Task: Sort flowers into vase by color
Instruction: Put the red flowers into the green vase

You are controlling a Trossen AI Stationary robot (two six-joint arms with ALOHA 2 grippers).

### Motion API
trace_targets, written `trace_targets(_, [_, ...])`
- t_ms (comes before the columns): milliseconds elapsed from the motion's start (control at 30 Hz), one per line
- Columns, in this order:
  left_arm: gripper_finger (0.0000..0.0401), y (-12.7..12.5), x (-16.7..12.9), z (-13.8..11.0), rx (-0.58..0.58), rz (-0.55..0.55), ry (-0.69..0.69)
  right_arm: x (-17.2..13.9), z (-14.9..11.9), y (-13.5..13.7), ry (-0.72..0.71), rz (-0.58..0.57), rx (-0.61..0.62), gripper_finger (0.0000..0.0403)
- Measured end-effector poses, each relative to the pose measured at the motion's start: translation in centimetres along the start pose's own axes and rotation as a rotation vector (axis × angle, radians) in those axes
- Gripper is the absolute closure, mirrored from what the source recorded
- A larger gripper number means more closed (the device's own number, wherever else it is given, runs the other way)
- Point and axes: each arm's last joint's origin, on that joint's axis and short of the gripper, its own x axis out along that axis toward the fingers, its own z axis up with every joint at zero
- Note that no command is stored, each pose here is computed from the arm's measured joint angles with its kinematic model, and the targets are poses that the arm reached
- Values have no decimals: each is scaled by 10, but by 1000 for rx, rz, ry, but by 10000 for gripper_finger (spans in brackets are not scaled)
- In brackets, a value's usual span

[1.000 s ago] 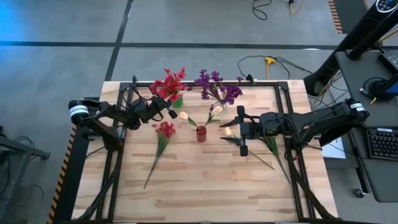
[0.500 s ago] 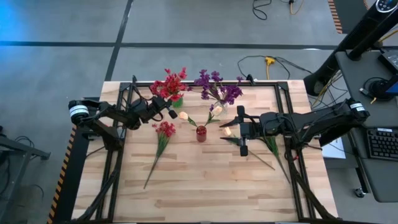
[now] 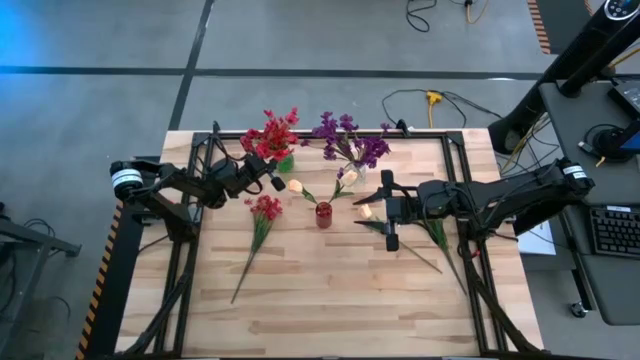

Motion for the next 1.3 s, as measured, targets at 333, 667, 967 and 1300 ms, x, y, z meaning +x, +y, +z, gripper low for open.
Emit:
trace_targets(333, [401, 1, 0, -1, 0, 1, 8, 0, -2, 0, 18, 4, 0, 207])
trace_targets(667, [401, 1, 0, -1, -3, 2, 9, 0, -2, 0, 18, 5, 0, 207])
trace_targets(967, [383, 1, 0, -2, -3, 0, 16, 0, -2, 0, 18, 5, 0, 207])
trace_targets(1300, [364, 1, 0, -2, -8, 7, 19, 0, -2, 1, 17, 8, 0, 207])
